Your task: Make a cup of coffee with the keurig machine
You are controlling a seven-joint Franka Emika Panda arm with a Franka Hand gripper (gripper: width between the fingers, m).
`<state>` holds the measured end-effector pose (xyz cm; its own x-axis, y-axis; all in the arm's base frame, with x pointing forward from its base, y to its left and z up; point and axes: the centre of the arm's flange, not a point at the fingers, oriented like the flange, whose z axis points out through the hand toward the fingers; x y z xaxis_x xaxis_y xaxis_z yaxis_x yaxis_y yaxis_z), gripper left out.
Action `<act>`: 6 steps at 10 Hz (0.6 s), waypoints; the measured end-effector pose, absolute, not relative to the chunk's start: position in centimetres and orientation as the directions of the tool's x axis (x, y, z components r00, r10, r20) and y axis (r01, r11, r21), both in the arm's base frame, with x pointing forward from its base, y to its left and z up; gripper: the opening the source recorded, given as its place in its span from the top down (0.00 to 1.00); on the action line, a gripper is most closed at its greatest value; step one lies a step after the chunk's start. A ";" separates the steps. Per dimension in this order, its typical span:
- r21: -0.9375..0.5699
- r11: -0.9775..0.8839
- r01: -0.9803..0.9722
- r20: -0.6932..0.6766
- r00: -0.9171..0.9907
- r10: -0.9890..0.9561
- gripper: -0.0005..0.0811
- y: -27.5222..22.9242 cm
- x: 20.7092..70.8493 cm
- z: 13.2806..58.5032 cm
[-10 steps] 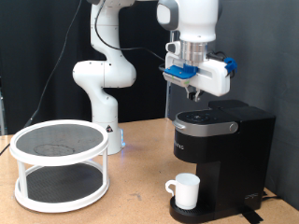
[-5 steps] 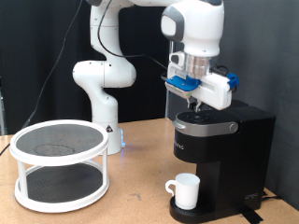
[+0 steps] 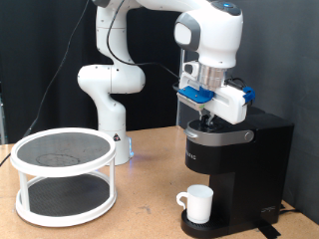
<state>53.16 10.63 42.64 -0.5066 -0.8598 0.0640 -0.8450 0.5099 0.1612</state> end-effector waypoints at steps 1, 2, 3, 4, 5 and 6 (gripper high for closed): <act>0.161 0.510 -0.845 0.064 -0.507 -0.860 0.99 10.6 53.2 42.6; 0.163 0.508 -0.846 0.061 -0.506 -0.861 0.99 10.6 53.2 42.7; 0.175 0.494 -0.852 0.043 -0.495 -0.868 0.99 10.6 53.1 42.7; 0.196 0.470 -0.861 0.011 -0.477 -0.879 0.99 10.5 52.9 42.8; 0.208 0.448 -0.869 -0.020 -0.462 -0.887 0.99 10.2 52.7 43.1; 0.204 0.436 -0.877 -0.041 -0.453 -0.891 0.99 9.8 52.4 43.8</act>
<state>52.44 9.81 43.83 -0.4527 -0.8907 -0.0414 -0.8766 0.4360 0.2038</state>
